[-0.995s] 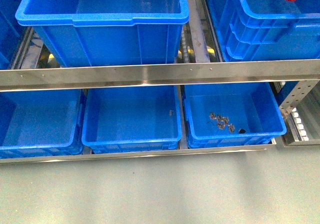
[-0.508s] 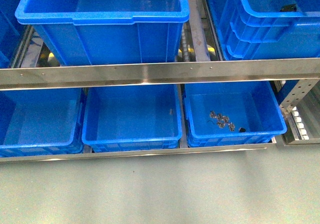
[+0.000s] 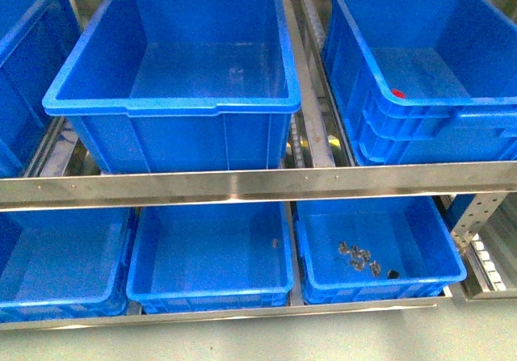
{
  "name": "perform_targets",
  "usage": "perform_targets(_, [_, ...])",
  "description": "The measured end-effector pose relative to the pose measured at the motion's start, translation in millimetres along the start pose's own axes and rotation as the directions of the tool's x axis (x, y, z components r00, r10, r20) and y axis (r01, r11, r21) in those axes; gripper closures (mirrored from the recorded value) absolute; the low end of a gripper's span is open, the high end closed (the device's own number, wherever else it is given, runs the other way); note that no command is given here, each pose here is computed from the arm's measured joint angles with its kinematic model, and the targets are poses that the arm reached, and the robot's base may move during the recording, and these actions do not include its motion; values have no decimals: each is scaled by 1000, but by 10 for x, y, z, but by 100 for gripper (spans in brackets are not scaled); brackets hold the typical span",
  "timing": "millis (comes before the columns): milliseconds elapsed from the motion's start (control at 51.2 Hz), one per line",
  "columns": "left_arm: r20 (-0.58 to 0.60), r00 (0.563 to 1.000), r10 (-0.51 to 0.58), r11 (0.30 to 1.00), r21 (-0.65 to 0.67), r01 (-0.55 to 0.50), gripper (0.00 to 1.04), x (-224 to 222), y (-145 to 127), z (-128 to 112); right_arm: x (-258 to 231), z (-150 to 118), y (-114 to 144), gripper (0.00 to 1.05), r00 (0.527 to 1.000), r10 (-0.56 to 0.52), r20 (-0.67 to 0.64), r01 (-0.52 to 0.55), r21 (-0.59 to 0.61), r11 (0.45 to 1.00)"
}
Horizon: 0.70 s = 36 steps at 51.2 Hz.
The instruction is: Pick red and yellow buttons and place in box
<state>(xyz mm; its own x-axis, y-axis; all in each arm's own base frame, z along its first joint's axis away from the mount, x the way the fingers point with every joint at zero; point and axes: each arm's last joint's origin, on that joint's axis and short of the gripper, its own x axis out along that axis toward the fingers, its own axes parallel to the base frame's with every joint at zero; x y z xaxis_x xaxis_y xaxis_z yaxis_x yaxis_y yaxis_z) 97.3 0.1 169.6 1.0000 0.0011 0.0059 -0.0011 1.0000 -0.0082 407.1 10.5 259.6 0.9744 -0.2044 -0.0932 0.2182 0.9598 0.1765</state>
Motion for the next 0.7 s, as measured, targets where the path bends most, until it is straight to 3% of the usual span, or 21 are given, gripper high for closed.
perform_targets(312, [0,1000,0,1000,0,0,8,0,0,0,-1093,-4,70,7,990,138,0,-137,127,982])
perform_targets(527, [0,1000,0,1000,0,0,8,0,0,0,-1707,108,-18,8,979,193,65,-203,225,953])
perform_targets(625, [0,1000,0,1000,0,0,8,0,0,0,-1904,83,-152,22,973,226,52,-230,73,971])
perform_targets(703, [0,1000,0,1000,0,0,8,0,0,0,-2124,-105,-355,40,973,228,46,-223,-85,971])
